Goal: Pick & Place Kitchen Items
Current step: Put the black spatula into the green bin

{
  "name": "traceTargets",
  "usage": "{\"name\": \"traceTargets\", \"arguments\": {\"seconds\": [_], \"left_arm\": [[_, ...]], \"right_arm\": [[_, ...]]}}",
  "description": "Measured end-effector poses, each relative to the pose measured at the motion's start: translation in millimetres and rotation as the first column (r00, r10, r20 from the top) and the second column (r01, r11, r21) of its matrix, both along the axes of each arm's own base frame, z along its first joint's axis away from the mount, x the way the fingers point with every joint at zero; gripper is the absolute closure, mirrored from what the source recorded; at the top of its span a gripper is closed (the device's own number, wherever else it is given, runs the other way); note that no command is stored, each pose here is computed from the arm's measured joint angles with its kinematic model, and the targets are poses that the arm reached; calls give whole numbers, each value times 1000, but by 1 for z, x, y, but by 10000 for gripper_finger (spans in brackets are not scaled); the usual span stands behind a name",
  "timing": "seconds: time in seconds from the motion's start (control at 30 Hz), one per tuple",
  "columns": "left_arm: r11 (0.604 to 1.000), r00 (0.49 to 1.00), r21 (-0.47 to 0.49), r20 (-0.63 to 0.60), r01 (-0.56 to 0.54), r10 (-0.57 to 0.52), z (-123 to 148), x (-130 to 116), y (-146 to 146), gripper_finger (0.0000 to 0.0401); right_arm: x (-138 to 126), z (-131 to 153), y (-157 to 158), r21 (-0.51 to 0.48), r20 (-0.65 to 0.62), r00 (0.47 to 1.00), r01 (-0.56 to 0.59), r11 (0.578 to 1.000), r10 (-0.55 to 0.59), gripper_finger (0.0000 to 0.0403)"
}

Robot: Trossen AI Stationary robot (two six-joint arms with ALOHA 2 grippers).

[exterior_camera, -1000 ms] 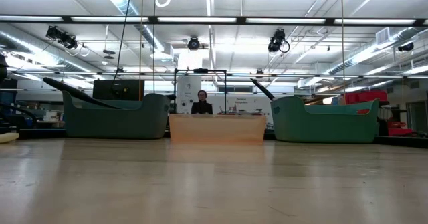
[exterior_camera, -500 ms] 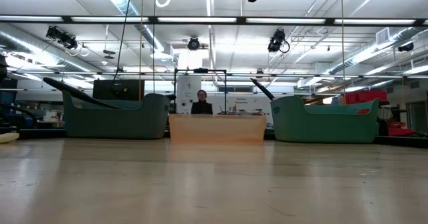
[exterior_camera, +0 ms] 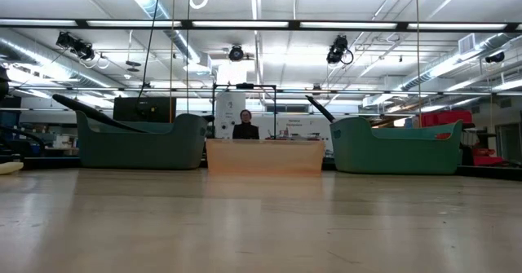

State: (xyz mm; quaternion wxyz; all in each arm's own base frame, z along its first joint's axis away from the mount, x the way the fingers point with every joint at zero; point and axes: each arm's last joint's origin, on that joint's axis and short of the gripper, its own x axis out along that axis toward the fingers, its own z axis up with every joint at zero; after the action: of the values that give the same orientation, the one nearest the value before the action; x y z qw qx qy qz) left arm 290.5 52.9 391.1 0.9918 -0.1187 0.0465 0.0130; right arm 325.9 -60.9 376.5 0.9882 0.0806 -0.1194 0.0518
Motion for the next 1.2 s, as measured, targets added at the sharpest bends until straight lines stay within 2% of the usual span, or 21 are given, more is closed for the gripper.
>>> {"name": "traceTargets", "arguments": {"seconds": [0.2, 0.83, 0.97, 1.2], "left_arm": [[1000, 1000, -5, 0, -1, 1, 0, 0, 0, 281], [1000, 1000, -5, 0, 18, -18, 0, 0, 0, 281], [1000, 1000, -5, 0, 18, -18, 0, 0, 0, 280], [1000, 1000, -4, 0, 17, -17, 0, 0, 0, 282]], "right_arm": [[13, 4, -2, -19, -89, 996, -8, 1000, 6, 137], [14, 1, -3, -21, -122, 993, -6, 1000, 3, 138], [14, 1, -3, -22, -124, 992, -6, 1000, 3, 153], [14, 1, -2, -22, -124, 992, -6, 1000, 3, 202]]}}
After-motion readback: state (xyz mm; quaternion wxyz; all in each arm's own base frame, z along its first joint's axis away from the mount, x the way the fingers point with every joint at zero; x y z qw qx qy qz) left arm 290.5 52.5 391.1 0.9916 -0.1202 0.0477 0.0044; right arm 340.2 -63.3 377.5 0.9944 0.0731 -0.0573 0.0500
